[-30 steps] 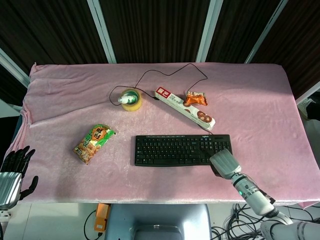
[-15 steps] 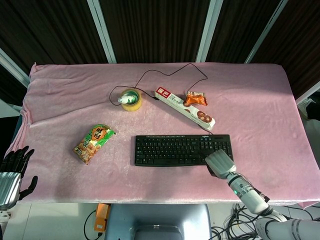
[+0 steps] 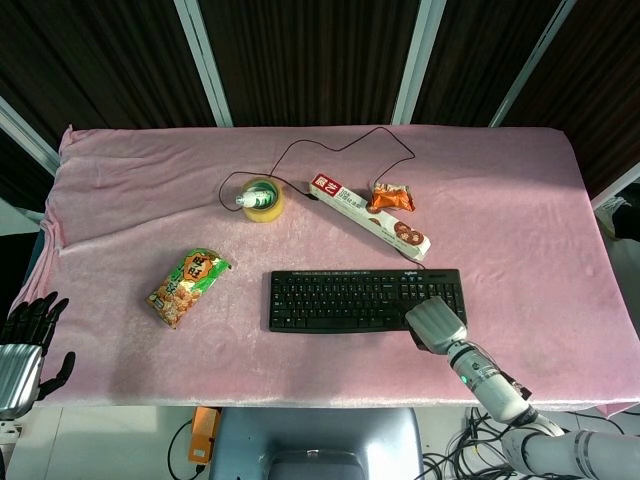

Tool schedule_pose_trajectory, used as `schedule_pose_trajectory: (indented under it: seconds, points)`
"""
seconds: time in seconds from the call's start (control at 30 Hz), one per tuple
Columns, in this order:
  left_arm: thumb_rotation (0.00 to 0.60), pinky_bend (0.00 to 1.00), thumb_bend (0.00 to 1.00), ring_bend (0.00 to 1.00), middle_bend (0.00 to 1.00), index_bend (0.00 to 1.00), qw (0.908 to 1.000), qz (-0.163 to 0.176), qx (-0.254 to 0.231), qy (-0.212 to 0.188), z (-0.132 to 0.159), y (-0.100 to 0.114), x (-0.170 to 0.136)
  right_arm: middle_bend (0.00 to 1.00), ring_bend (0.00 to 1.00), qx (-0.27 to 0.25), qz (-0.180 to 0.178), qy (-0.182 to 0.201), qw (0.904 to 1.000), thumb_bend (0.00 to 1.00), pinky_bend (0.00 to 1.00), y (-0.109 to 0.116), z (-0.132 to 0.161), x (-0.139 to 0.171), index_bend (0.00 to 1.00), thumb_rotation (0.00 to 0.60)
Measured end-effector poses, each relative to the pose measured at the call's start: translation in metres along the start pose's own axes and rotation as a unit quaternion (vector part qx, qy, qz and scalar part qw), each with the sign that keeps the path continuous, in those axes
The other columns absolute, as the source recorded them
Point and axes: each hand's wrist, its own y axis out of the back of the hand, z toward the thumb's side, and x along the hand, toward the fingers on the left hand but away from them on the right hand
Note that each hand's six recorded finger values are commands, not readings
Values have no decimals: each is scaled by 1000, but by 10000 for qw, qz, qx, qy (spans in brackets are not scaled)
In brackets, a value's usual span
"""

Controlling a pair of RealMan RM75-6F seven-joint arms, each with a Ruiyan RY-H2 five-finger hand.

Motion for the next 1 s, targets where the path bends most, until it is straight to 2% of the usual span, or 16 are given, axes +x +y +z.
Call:
schedule_pose_trajectory:
  seconds: [0.5,0.73,0.8,0.87,0.93,0.97,1.0]
  points:
    - [600,0,445,0,0,0,10000,50,-40,3,-1,3,-1,1000,1000,19,218,-55,9997,796,1000,-6,3,-8,319,600]
    - [600,0,444,0,0,0,10000,70,-42,-1,-2,3,-1,1000,1000,-16,-14,-79,10000,796,1000,5,1,-2,309,600]
    - [600,0,444,0,0,0,10000,82,-48,-3,-2,4,-1,1000,1000,-8,-165,-95,9998,796,1000,11,0,2,254,600]
    - [600,0,444,0,0,0,9999,100,-54,-6,-2,5,-2,981,961,27,-401,-122,9991,693,1000,19,-2,9,125,600]
    - [600,0,445,0,0,0,9999,111,-62,-9,-2,5,-2,782,777,80,-712,-169,9973,457,979,28,-5,19,12,600]
    - [600,0,444,0,0,0,9999,117,-67,-15,-1,5,-2,625,641,97,-858,-200,9961,371,922,32,-7,25,0,600]
    - [600,0,444,0,0,0,9999,126,-70,-22,-1,6,-2,426,464,105,-1000,-244,9946,310,821,35,-9,31,0,600]
